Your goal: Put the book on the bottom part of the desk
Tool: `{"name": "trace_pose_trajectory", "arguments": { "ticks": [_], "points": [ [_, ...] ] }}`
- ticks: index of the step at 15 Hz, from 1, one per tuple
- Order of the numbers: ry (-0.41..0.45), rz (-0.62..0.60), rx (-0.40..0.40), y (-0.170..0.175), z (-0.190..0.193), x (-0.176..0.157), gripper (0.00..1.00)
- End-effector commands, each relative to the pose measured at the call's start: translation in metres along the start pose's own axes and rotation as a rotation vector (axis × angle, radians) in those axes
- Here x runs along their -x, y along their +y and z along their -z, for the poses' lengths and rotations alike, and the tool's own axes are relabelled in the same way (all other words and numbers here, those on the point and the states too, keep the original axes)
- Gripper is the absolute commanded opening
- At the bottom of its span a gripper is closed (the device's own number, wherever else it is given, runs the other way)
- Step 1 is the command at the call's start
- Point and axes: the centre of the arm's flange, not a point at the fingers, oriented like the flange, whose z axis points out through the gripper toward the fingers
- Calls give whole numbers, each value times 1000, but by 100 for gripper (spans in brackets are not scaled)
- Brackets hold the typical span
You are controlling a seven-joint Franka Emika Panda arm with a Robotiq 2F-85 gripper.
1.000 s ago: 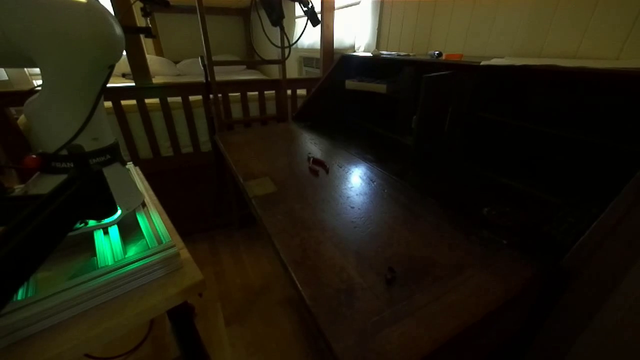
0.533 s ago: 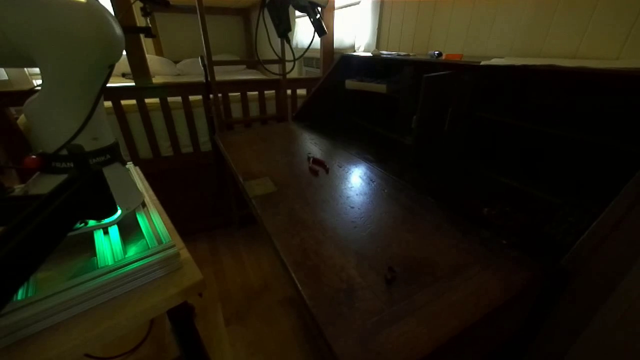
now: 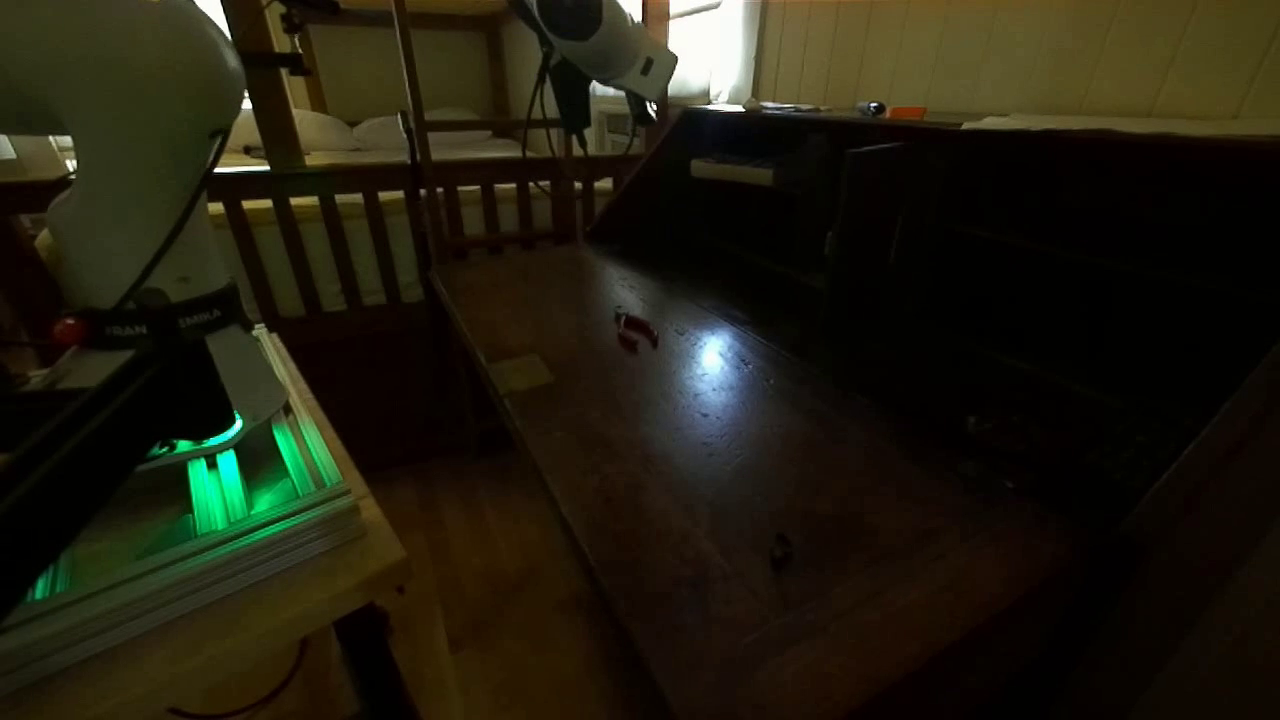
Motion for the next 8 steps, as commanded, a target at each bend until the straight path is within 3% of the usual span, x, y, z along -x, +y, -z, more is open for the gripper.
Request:
{"name": "trace_pose_trajectory", "arguments": {
  "ticks": [1,4,8],
  "points": [
    [27,-15,13,41,-62,1,100],
    [44,-36,39,71,-92,3,100],
    [86,-40,8,86,-132,-11,100]
  ]
}}
